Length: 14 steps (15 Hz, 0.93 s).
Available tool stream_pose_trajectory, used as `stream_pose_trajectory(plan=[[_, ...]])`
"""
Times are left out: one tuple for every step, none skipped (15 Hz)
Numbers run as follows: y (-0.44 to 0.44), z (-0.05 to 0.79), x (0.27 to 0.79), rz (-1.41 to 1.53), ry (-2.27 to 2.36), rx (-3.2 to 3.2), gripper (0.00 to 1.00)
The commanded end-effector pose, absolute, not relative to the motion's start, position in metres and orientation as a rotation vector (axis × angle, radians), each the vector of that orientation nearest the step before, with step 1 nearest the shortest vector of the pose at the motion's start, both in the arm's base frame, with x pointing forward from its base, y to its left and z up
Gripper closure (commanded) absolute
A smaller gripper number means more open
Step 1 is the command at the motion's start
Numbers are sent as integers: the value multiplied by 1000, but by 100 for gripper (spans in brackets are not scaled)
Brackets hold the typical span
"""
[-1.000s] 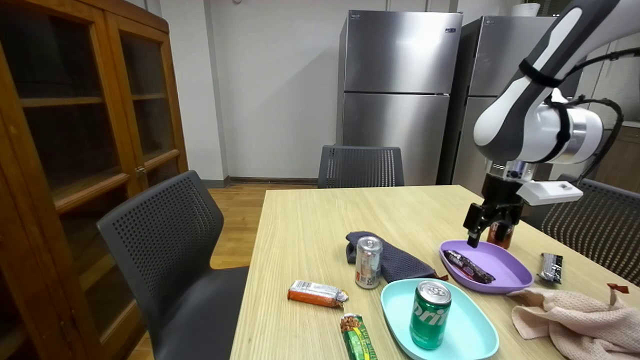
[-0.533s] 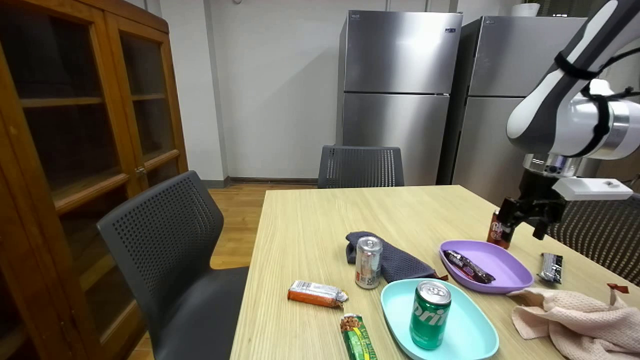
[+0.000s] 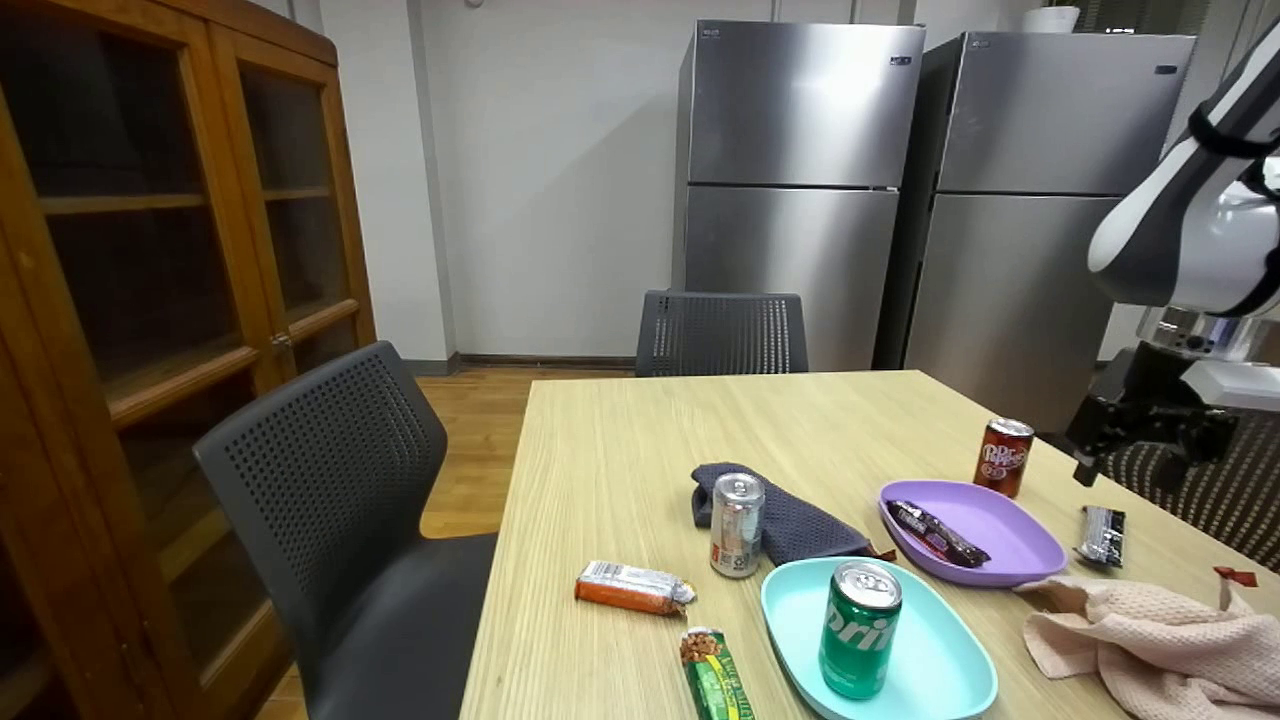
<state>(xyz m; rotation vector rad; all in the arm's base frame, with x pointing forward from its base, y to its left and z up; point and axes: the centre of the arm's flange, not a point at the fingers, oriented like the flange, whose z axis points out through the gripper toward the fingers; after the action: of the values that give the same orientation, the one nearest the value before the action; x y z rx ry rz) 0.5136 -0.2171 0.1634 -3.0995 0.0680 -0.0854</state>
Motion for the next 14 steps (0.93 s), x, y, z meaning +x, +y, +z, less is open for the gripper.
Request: stream_pose_trajectory(plan=[[-238, 158, 518, -84, 285, -3099, 0], [-243, 156, 518, -73, 357, -3099, 0], [-247, 153, 519, -61, 430, -3093, 0], [-251, 150, 519, -50, 496, -3084, 0], [-254, 147, 520, -42, 547, -3078, 0], [-256, 144, 521, -35, 585, -3076, 0], [-256, 142, 521, -27, 602, -3076, 0], [-255, 145, 509, -47, 524, -3086, 0], [-256, 142, 509, -42, 532, -3086, 0], [-256, 141, 508, -39, 532, -3085, 0], [-256, 140, 508, -38, 532, -3085, 0], [-256, 140, 508, -38, 532, -3085, 0], [-256, 140, 508, -38, 532, -3085, 0], [-256, 140, 508, -38, 532, -3085, 0]])
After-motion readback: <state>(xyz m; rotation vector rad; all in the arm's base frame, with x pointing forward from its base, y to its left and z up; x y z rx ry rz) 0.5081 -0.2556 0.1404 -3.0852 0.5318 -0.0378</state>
